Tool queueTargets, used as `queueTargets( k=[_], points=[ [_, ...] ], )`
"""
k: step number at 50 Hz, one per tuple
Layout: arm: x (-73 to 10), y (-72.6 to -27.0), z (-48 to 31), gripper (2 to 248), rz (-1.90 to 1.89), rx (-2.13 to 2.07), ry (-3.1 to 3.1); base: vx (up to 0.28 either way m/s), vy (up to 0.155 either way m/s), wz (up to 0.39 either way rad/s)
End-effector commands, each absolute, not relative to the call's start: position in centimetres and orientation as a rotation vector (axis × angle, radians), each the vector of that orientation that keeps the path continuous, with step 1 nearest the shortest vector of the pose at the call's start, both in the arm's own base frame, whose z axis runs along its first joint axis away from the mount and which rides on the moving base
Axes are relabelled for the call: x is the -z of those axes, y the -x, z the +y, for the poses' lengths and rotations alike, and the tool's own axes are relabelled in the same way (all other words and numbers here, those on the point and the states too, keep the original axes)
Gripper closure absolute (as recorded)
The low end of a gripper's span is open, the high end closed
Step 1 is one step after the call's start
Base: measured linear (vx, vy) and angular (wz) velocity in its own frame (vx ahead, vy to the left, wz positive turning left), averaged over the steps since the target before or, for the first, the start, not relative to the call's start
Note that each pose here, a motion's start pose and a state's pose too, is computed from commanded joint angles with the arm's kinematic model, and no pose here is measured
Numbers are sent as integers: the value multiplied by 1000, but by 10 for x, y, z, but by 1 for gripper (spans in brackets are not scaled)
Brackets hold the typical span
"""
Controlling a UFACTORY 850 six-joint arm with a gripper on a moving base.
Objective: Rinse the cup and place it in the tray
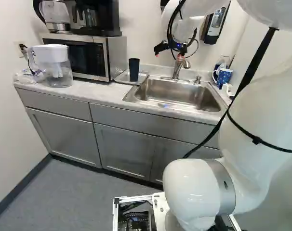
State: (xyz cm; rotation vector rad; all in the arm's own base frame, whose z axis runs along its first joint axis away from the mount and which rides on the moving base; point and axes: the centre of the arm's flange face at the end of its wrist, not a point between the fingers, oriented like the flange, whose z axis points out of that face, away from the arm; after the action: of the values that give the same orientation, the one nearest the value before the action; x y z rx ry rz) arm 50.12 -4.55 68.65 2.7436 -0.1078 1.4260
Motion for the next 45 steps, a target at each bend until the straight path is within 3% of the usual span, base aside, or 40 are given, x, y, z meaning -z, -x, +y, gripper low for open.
queueTargets(
  k=[45],
  points=[
    [-669,-449,-45,3,-128,-1099,-2897,0,0,0]
  ],
)
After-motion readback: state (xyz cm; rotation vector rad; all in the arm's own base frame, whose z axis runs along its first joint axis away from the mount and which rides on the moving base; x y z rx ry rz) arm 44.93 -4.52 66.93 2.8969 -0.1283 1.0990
